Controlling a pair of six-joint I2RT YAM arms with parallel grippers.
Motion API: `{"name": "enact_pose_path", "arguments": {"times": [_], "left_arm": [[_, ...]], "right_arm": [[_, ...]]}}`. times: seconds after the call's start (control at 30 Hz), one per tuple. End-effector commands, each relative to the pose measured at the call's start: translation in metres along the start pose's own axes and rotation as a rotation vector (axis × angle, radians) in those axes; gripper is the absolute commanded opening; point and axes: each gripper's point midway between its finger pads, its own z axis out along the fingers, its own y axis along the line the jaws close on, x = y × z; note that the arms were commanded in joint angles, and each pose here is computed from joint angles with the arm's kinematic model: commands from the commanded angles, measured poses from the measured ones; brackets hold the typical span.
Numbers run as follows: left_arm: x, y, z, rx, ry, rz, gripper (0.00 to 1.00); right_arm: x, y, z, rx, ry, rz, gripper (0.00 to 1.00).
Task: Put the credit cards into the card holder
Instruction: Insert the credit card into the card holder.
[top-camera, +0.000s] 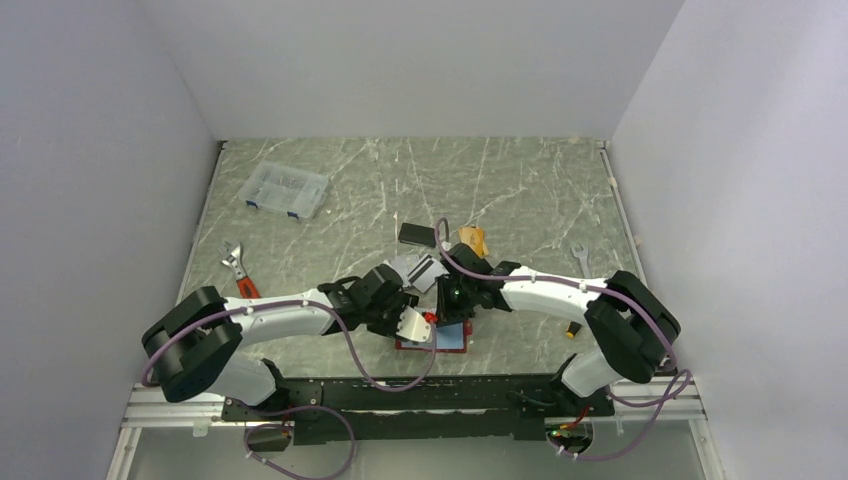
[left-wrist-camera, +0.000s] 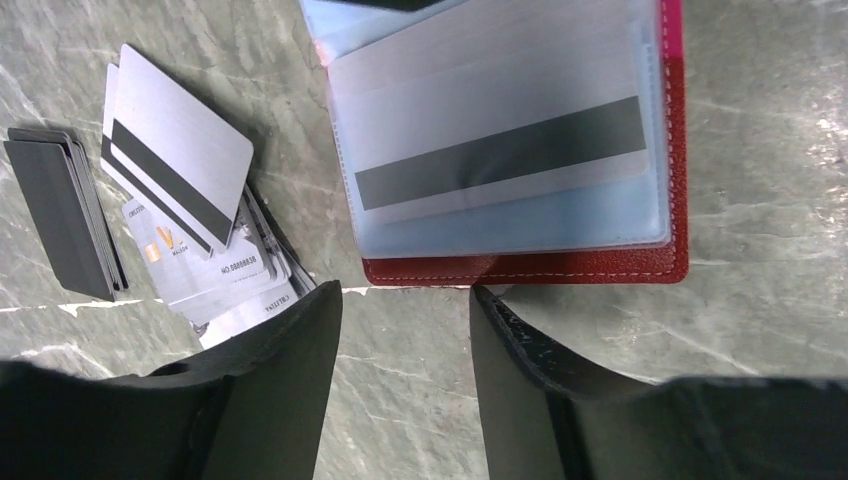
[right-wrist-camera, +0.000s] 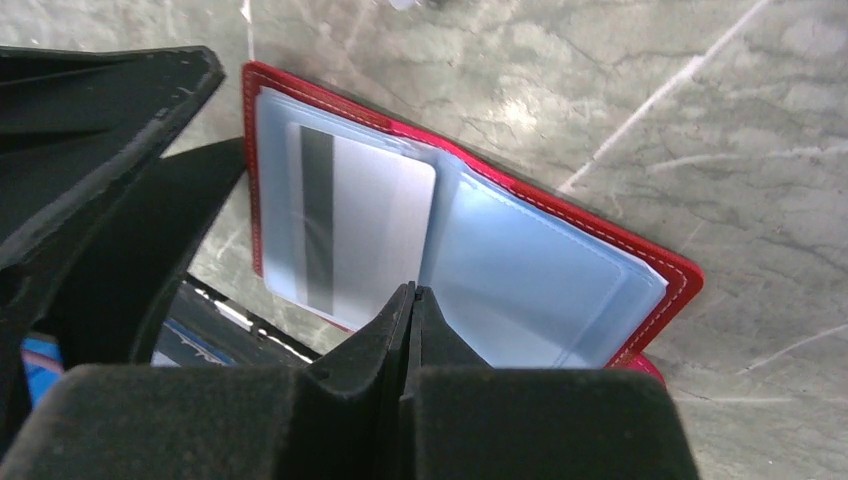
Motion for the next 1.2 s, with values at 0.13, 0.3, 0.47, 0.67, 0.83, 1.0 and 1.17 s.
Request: {"name": "enact_pose_path", "arguments": {"times": [0.13,0.3,0.47,0.67,0.83,1.0,1.17], "left_arm": [[-0.014,0.001,-0.013,0.045,-0.003,-0.046,0.53],[-0.02,-0.006,-0.017,0.09,-0.015,-0.07,0.52],[-0.035,-0.008,-0.019,0.133,-0.052,-0.091,0.51],[-0.039,0.006,-0.016,0.065,-0.026,-0.157,0.57],[-0.033,-0.008,-0.012,0.133,0.012,-0.168,0.33],[-0.027,-0.009,-0.008,0.081,-0.01,-0.141,0.22],[-0.015,-0.016,-0.004,0.037,-0.015,-0.119,0.14]], "right_arm": [[0.017,-0.018,0.001,0.047,0.041,0.0,0.0],[0.016,-0.02,0.0,0.058,0.036,-0.001,0.0],[0.017,-0.016,0.002,0.056,0.042,-0.007,0.0],[0.018,-0.01,0.003,0.05,0.047,-0.014,0.0],[0.018,-0.006,0.003,0.053,0.048,-0.024,0.0],[0.017,-0.005,0.004,0.053,0.048,-0.02,0.0],[0.018,-0.004,0.005,0.049,0.059,-0.014,0.0]]}}
